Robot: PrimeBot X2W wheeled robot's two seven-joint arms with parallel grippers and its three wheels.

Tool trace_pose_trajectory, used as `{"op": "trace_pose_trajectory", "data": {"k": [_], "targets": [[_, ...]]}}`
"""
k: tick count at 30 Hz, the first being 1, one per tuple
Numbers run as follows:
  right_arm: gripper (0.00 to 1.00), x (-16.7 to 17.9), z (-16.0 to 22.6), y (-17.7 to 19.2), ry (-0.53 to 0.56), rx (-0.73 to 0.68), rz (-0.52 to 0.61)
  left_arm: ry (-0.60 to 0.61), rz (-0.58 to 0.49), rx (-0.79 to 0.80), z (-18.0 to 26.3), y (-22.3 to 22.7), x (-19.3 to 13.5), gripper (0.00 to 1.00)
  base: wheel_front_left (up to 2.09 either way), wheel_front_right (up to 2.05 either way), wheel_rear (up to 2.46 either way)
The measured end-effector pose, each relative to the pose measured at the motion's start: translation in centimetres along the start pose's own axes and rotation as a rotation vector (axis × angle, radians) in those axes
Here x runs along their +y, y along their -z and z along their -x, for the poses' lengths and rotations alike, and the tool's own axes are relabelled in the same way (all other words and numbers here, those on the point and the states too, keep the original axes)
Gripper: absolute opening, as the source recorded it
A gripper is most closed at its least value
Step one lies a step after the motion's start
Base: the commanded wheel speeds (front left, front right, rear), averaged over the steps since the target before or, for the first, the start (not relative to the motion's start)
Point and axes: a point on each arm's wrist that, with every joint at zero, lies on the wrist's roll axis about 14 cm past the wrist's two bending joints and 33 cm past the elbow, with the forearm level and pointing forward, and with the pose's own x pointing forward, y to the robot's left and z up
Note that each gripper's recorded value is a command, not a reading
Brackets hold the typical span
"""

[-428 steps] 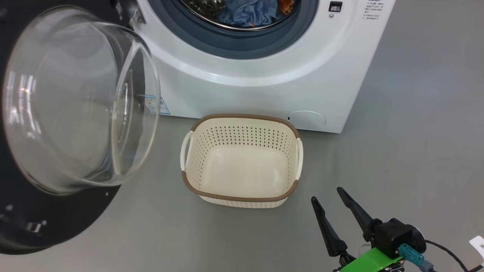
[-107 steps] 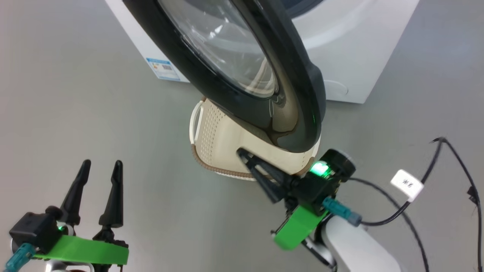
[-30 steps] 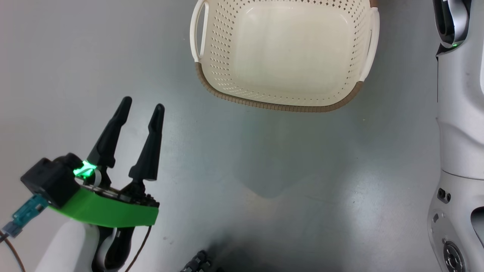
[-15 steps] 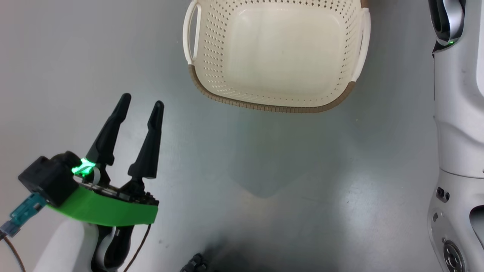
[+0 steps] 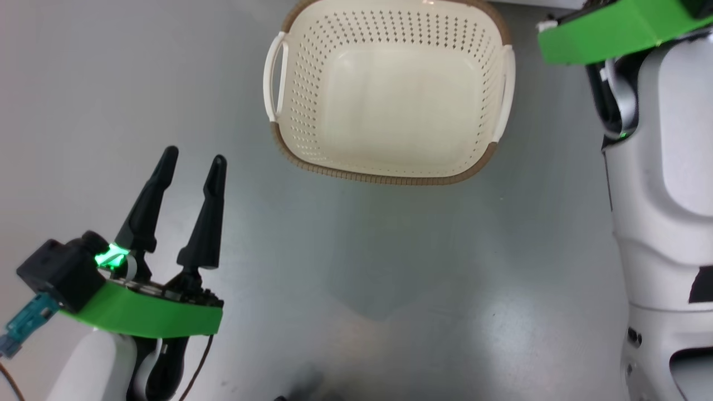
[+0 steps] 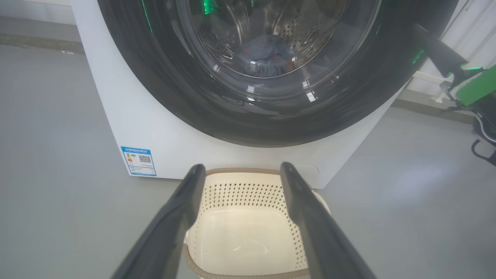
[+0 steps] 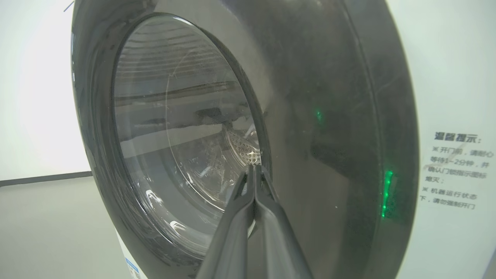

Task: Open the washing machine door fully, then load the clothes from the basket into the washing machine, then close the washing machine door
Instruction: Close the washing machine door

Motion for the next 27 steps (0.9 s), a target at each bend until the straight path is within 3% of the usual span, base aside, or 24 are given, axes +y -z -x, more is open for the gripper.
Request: {"op": "trace_pose_trajectory", "data": {"k": [15, 18, 19, 20, 27], "targets": [[0.02, 2.2, 6.0, -1.3, -0.02, 0.117, -0.021, 0.003, -0.02, -0.078, 2.5, -3.3, -0.7, 1.0, 0.0, 0.0, 0.0], [0.45, 2.5, 7.5, -1.4, -0.015, 0.146, -0.023, 0.006, -0.02, -0.092, 3.1, -3.8, -0.9, 1.0, 0.0, 0.0, 0.0], [0.66, 2.4, 7.9, -1.6, -0.007, 0.152, -0.031, 0.007, -0.023, -0.096, 3.4, -4.0, -0.9, 1.0, 0.0, 0.0, 0.0], [0.99, 2.3, 8.4, -1.7, -0.002, 0.159, -0.033, 0.008, -0.026, -0.1, 3.5, -4.1, -1.0, 1.0, 0.0, 0.0, 0.0], [1.0, 2.1, 11.5, -2.8, 0.027, 0.2, -0.016, 0.022, -0.039, -0.132, 4.6, -5.3, -1.6, 1.0, 0.0, 0.0, 0.0]]}}
